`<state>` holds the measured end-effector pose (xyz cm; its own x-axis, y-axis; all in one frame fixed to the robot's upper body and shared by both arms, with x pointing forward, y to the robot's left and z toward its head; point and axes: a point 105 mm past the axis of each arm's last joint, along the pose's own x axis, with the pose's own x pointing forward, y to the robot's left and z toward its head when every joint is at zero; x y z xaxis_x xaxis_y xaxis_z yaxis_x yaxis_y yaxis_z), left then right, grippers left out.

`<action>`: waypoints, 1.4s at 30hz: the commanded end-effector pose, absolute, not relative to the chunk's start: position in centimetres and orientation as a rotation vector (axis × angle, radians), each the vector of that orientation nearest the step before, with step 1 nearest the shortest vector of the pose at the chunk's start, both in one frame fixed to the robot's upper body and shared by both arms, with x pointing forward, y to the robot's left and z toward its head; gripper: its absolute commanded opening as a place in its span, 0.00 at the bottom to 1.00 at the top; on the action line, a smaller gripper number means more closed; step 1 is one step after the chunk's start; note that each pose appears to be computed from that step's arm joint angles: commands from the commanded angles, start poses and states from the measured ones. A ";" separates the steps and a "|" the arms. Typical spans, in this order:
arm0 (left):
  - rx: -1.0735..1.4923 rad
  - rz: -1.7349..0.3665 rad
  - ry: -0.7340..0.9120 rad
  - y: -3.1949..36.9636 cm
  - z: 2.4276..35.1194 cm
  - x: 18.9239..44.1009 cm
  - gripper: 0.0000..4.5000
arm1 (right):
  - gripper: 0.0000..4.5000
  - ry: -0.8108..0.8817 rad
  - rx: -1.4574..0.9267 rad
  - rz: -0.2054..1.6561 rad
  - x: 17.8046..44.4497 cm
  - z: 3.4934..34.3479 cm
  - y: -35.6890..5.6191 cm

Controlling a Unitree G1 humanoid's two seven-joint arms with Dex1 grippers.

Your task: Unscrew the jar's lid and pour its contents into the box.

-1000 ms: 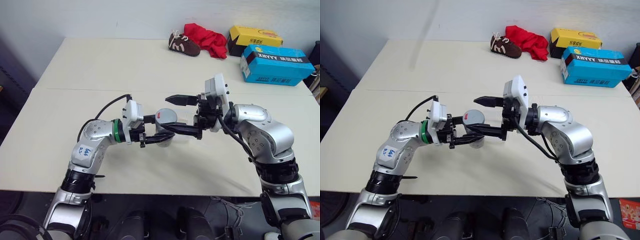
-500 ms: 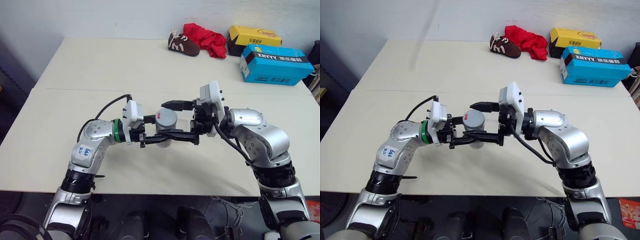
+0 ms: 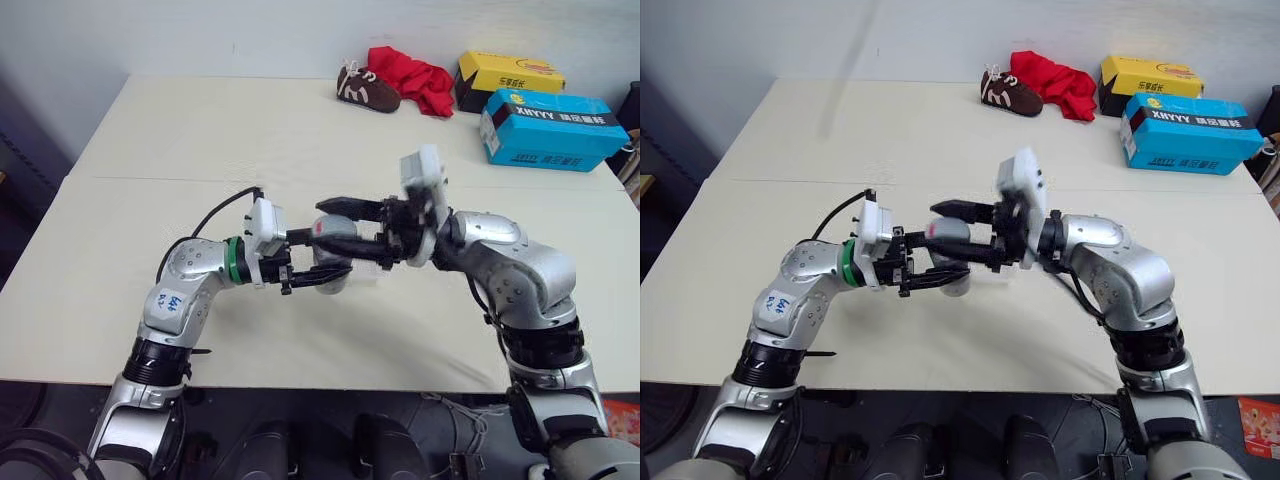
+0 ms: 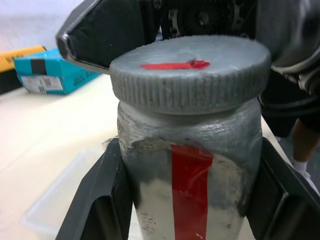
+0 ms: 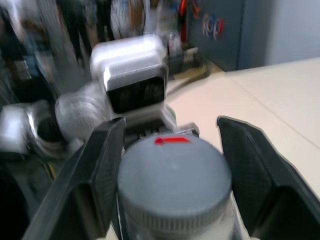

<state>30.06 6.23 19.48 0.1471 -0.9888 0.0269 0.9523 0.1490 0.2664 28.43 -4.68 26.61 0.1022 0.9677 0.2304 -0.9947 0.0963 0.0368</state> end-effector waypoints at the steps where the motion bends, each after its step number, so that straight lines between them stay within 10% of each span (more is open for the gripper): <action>1: 0.236 -1.410 -0.260 6.8 20.5 29.9 0.52 | 0.56 -0.204 0.393 1.426 27.6 29.2 -7.8; 11: 0.226 -1.335 -0.279 8.9 22.0 31.3 0.52 | 0.56 -0.185 -0.145 0.758 32.0 18.7 -22.9; 20: 0.205 -1.315 -0.278 9.3 23.4 32.6 0.52 | 0.63 -0.007 -0.119 0.427 32.3 10.4 -31.4; 25: 0.211 -1.323 -0.276 9.1 23.9 33.0 0.52 | 0.99 -0.067 -0.103 0.413 31.6 11.7 -31.7; 42: 1.015 -1.035 -0.385 5.0 24.9 39.6 0.52 | 0.99 -0.158 -0.306 0.875 22.9 19.7 -22.7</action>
<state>39.61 5.77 23.98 0.4847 -0.8537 -0.1902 0.6254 0.1863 0.7577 23.13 -23.05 18.54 0.6369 0.7709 -0.0119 -0.7388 0.6058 -0.2951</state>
